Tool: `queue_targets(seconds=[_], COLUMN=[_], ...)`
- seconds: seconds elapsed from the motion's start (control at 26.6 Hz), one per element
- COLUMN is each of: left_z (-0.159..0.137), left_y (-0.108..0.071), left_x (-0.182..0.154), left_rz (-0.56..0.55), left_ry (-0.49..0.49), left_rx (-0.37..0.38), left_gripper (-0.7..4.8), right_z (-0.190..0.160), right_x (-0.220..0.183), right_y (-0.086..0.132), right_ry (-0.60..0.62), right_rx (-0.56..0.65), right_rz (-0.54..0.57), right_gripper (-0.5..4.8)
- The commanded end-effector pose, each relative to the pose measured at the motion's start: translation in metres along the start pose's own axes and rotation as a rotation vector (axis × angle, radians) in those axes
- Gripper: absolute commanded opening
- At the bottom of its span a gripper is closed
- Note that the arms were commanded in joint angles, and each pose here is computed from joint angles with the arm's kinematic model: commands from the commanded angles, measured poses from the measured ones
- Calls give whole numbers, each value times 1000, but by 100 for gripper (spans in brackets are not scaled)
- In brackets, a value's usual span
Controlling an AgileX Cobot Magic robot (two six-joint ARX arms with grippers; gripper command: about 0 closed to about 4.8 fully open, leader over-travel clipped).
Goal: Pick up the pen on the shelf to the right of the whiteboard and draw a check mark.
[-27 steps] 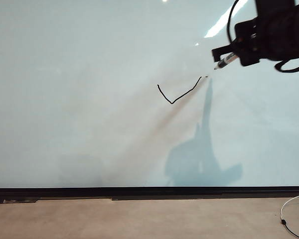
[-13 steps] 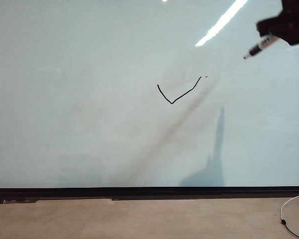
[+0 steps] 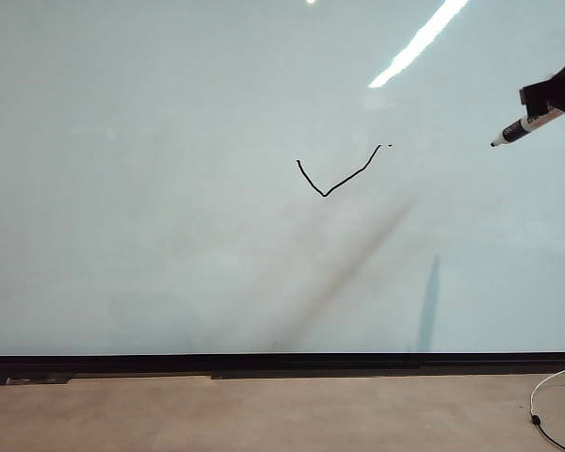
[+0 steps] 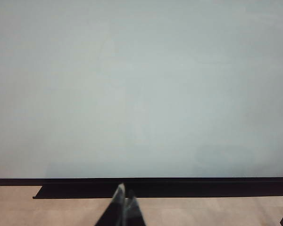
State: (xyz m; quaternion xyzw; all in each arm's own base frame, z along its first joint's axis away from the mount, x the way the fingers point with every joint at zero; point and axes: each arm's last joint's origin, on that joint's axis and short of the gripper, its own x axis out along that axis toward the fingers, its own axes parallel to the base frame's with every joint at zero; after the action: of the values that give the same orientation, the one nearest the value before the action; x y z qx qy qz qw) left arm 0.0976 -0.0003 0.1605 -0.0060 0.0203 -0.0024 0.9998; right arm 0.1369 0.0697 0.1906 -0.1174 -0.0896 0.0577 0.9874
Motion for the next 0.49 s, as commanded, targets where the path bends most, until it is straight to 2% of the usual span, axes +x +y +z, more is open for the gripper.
queue_targets(seconds=[0.04, 0.49], left_z=[2, 2], left_y=[0, 0], left_x=[0, 0], left_rz=[-1, -1], left_ry=[-15, -15], left_rx=[4, 4], left_gripper=[-5, -4], right_z=[-2, -10], right_x=[-6, -25], right_y=[-3, -10], right_ry=[-16, 40], right_rx=[18, -1], right_rz=[-27, -58], right_gripper=[-6, -6])
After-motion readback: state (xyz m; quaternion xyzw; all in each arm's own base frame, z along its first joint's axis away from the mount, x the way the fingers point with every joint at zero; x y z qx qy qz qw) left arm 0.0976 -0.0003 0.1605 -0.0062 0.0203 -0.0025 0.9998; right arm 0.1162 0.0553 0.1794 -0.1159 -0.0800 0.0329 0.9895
